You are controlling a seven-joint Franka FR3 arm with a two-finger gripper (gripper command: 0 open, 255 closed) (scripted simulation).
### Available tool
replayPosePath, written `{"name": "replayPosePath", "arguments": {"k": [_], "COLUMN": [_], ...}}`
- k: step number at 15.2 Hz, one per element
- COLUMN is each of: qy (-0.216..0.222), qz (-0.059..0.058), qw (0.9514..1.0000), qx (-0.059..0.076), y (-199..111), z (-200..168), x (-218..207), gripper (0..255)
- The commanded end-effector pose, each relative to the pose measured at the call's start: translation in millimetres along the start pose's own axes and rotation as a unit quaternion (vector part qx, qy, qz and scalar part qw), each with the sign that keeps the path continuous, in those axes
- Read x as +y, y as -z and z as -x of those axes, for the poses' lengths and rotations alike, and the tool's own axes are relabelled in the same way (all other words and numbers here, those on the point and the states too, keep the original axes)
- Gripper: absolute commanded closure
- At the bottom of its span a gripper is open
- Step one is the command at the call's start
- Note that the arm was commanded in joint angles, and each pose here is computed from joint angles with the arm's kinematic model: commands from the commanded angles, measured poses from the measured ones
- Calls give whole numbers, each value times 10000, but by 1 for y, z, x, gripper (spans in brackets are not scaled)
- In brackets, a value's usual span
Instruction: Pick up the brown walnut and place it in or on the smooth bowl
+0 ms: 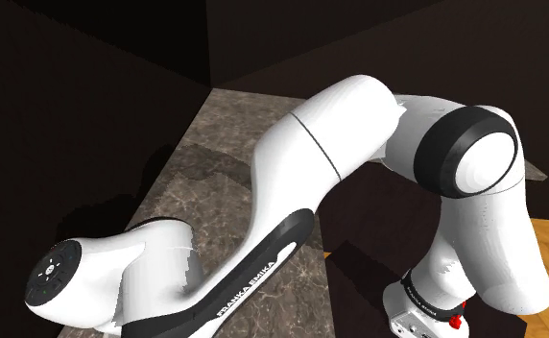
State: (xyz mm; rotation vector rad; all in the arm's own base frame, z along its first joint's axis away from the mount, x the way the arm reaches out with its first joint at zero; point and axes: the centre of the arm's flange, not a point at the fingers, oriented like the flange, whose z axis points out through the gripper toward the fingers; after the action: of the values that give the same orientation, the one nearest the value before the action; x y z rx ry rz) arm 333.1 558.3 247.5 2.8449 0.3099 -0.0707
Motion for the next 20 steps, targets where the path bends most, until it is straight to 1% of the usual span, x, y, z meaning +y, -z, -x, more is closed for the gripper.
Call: {"name": "replayPosePath", "arguments": {"k": [1, 8, 9, 18, 20], "qy": [0, 0, 0, 0, 0], "qz": [0, 0, 0, 0, 0], "qw": [10000, 10000, 10000, 10000, 10000], "qx": [0, 1, 1, 1, 1], "y": [-7, -7, -7, -7, 3], "z": [1, 1, 1, 1, 1], "x": [0, 0, 0, 0, 3], "gripper": [0, 0, 255, 255, 255]}}
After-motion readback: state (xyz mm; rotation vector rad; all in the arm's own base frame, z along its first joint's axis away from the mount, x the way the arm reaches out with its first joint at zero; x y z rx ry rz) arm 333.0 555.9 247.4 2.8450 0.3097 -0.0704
